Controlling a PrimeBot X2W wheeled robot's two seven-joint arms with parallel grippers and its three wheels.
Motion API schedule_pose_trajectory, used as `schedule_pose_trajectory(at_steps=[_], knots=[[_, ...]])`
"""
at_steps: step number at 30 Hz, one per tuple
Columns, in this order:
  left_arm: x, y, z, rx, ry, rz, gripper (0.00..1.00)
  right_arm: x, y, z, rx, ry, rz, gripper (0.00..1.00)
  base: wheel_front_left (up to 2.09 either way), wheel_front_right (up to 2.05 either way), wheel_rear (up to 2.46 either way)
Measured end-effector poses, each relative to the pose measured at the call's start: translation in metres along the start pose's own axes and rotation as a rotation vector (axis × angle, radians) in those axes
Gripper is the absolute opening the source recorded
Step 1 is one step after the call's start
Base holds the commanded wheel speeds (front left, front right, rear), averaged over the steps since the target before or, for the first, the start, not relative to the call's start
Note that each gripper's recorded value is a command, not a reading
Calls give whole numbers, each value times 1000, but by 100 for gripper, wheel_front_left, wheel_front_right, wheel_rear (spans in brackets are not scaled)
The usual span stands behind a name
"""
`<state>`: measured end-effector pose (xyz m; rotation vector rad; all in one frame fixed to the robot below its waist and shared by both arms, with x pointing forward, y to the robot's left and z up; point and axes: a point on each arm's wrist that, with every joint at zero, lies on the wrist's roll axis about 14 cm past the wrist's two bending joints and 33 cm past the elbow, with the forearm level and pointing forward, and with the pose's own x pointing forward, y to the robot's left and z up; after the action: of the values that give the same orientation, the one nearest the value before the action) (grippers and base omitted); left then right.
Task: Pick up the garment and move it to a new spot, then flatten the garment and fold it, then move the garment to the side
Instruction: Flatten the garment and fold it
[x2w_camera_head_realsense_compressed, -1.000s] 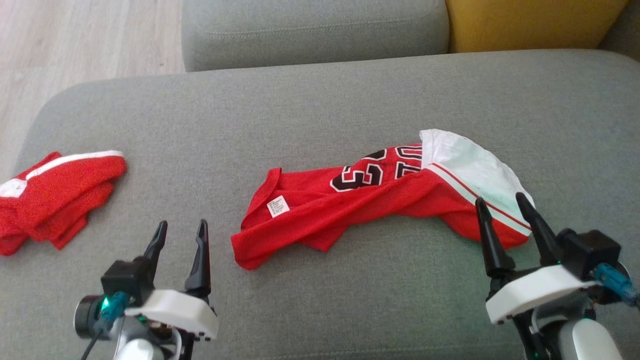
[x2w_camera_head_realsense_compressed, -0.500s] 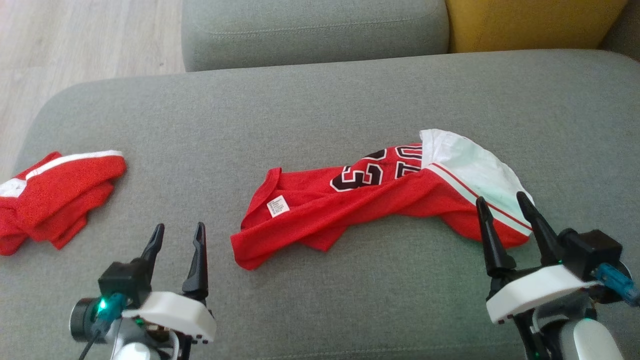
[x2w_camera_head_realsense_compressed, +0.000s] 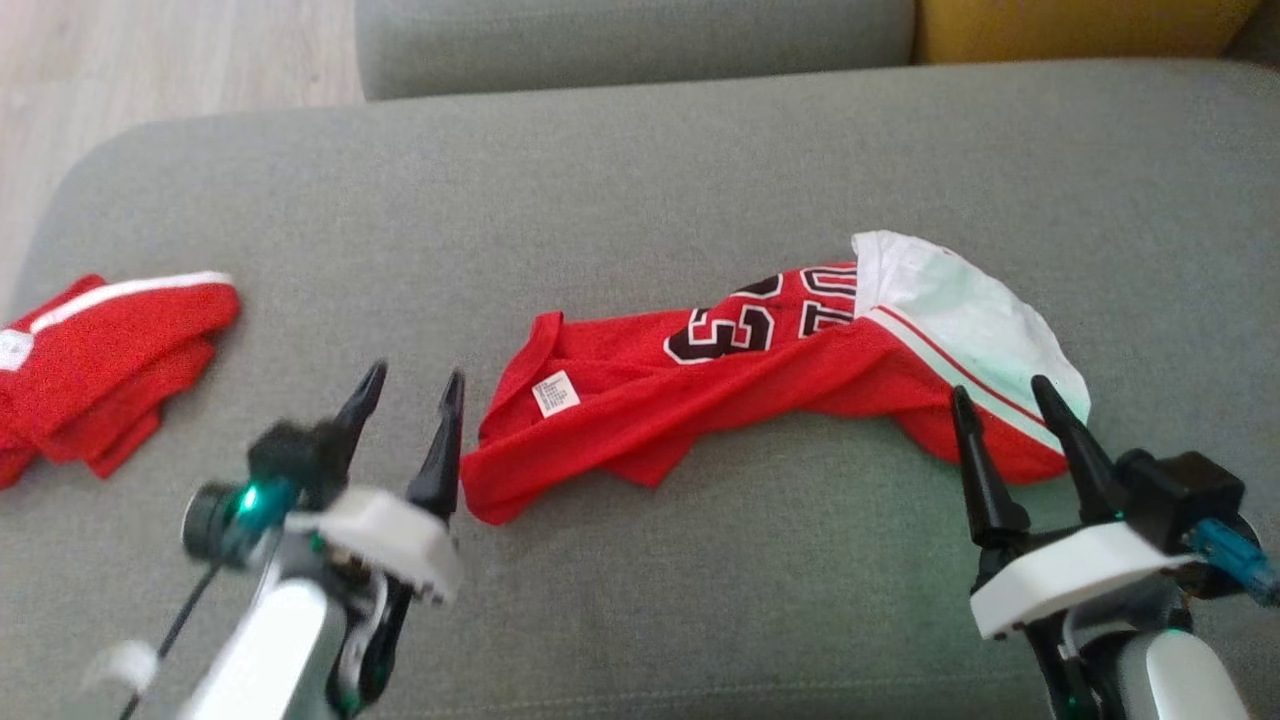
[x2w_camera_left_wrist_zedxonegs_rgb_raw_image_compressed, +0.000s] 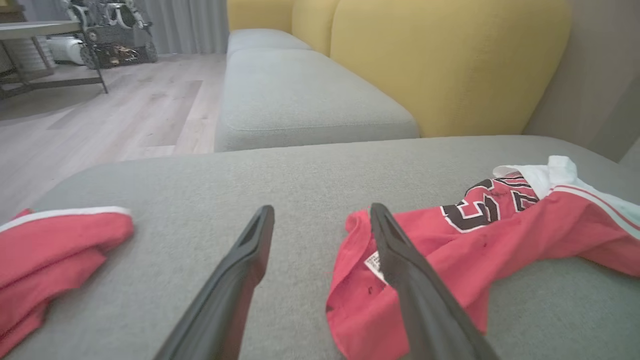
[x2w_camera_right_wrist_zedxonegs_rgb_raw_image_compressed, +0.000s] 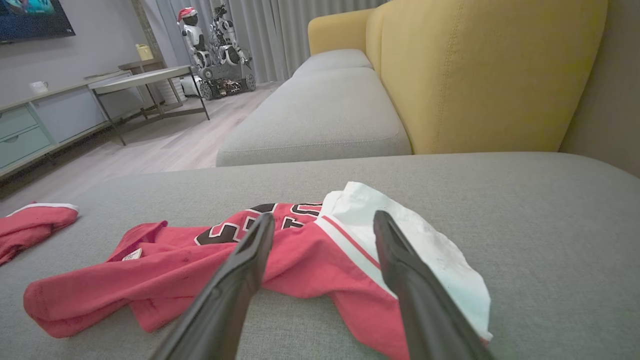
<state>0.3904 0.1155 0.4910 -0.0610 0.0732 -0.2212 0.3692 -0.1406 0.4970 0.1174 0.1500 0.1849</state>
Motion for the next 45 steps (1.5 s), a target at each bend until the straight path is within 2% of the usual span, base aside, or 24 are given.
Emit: schedule_pose_trajectory(at_steps=[5, 11, 14, 15, 16, 17, 22, 25, 29, 33, 36, 38, 42, 45], knots=[[30, -16, -30, 5, 125, -89, 100, 9, -3, -2, 10, 7, -5, 100, 0, 0, 0], [31, -27, -93, -12, 348, -157, 100, 11, -17, -10, 19, 30, -43, 100, 0, 0, 0], [34, -25, -106, -29, 392, -156, 100, 10, -21, -12, 28, 33, -58, 100, 0, 0, 0], [34, -25, -106, -29, 392, -156, 95, 10, -21, -12, 28, 33, -58, 100, 0, 0, 0], [36, -26, -108, -40, 397, -160, 12, 10, -22, -13, 28, 35, -61, 100, 0, 0, 0], [38, -28, -109, -50, 396, -167, 0, 10, -23, -14, 30, 37, -63, 100, 0, 0, 0], [47, -31, -108, -95, 383, -181, 0, 10, -25, -17, 37, 41, -69, 100, 0, 0, 0], [56, -25, -93, -131, 301, -164, 0, 10, -26, -17, 38, 42, -71, 100, 0, 0, 0], [73, -20, -58, -160, 169, -149, 0, 10, -27, -16, 47, 37, -73, 100, 0, 0, 0], [88, -12, -13, -155, 29, -144, 0, 11, -27, -15, 47, 35, -74, 100, 0, 0, 0], [93, -2, 5, -140, -21, -116, 0, 12, -27, -16, 48, 37, -73, 100, 0, 0, 0], [96, 6, 2, -137, 10, -88, 0, 13, -27, -16, 50, 37, -74, 100, 0, 0, 0], [94, 14, -35, -177, 170, -50, 0, 16, -26, -14, 53, 31, -70, 100, 0, 0, 0], [92, 15, -54, -193, 223, -35, 0, 19, -29, -9, 51, 13, -75, 100, 0, 0, 0]])
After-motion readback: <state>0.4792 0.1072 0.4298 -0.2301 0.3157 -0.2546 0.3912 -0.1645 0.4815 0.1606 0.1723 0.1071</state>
